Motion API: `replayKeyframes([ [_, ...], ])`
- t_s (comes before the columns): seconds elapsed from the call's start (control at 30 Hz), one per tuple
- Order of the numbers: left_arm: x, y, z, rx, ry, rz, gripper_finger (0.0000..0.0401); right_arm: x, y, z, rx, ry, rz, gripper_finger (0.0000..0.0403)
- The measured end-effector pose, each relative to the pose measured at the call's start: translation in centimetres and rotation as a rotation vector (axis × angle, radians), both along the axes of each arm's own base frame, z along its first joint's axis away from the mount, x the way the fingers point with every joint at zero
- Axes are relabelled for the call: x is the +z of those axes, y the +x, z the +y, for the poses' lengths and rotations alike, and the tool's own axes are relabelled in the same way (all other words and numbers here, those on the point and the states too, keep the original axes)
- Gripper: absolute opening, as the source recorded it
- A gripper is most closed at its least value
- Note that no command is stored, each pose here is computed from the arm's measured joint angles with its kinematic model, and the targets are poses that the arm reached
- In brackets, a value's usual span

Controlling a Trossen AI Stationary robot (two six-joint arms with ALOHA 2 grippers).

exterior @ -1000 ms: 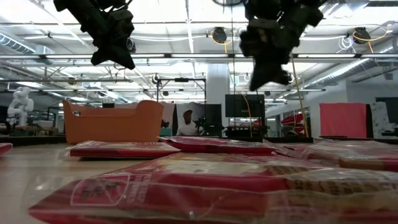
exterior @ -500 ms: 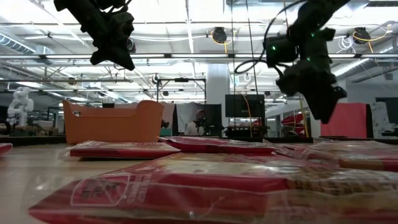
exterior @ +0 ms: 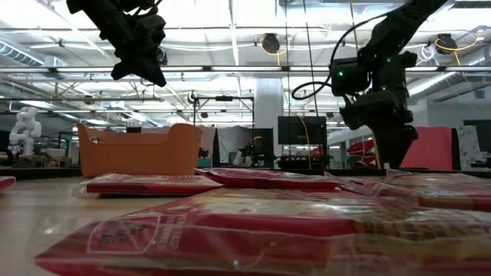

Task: Sort popcorn bags into baskets
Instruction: Stack the red popcorn bag on top of the red popcorn bag in the orange bin

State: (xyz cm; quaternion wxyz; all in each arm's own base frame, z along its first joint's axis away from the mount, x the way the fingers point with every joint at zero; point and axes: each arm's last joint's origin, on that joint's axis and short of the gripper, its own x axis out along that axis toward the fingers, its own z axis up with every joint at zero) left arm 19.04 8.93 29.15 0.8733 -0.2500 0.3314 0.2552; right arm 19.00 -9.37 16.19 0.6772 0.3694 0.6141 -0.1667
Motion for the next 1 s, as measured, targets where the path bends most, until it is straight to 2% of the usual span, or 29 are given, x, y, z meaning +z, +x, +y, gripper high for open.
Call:
replayKeyframes([
  [0.13, 0.1, 0.1, 0.0, 0.032, -0.023, -0.027, 0.0024, -1.2, -1.0, 0.0, 0.000, 0.011, 0.024, 0.0202],
  [0.33, 0.1, 0.1, 0.1, 0.065, -0.047, -0.038, 0.0024, -3.3, -2.2, 0.6, -0.004, 0.162, -0.081, 0.0170],
  [0.43, 0.1, 0.1, 0.1, 0.088, -0.036, -0.033, 0.0024, -4.2, -2.8, 1.0, -0.026, 0.187, -0.077, 0.0133],
  [0.67, 0.2, 0.1, 0.3, 0.125, -0.028, -0.053, 0.0024, -4.4, -3.0, 1.2, -0.017, 0.199, -0.109, 0.0011],
  [0.77, 0.5, 0.3, 0.4, 0.128, -0.019, -0.081, 0.0024, -4.0, -2.9, 1.3, -0.029, 0.202, -0.157, 0.0009],
  [1.0, 1.2, 1.0, 0.4, 0.127, -0.001, -0.182, 0.0024, -1.3, -2.3, 1.0, -0.095, 0.112, -0.359, 0.0001],
])
